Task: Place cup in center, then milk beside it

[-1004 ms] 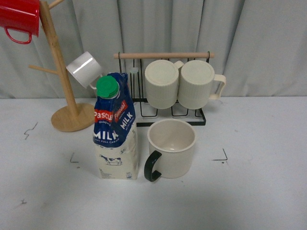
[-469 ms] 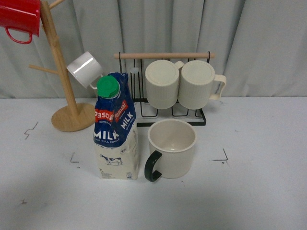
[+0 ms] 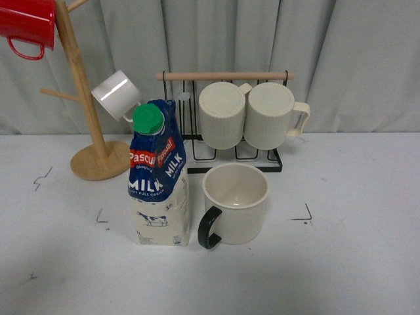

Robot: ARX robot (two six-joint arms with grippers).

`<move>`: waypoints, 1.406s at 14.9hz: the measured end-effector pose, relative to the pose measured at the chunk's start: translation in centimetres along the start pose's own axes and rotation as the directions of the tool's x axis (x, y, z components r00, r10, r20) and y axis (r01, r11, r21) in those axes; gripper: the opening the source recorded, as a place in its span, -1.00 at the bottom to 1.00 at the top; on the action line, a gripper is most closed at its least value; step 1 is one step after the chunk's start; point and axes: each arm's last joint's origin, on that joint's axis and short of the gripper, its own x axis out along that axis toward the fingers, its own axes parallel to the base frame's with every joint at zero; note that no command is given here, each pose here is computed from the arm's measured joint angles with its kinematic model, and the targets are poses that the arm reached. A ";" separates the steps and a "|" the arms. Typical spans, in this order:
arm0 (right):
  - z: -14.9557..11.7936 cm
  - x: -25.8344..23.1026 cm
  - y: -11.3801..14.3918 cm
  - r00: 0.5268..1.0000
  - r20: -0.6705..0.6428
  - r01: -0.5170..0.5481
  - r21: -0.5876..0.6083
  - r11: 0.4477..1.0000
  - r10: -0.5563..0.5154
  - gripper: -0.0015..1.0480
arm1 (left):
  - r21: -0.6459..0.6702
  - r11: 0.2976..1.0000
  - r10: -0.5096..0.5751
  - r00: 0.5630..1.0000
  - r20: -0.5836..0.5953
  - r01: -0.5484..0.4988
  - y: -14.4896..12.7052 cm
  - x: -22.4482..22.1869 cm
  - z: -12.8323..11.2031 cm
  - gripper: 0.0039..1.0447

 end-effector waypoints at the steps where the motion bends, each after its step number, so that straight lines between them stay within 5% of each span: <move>1: 0.0 0.0 0.0 1.000 0.000 0.000 0.000 1.000 0.000 0.87 | 0.000 1.000 -0.001 1.000 0.007 0.001 0.0 -0.2 0.1 -0.97; 14: 0.0 0.0 0.0 1.000 0.000 0.000 0.000 1.000 0.000 0.87 | 0.000 1.000 0.000 1.000 -0.010 0.000 0.0 -1.9 -0.3 -0.97; 21: 0.0 0.0 0.0 1.000 0.000 0.000 0.000 1.000 0.000 0.87 | 0.000 1.000 0.000 1.000 -0.011 0.000 0.0 -1.9 -0.4 0.58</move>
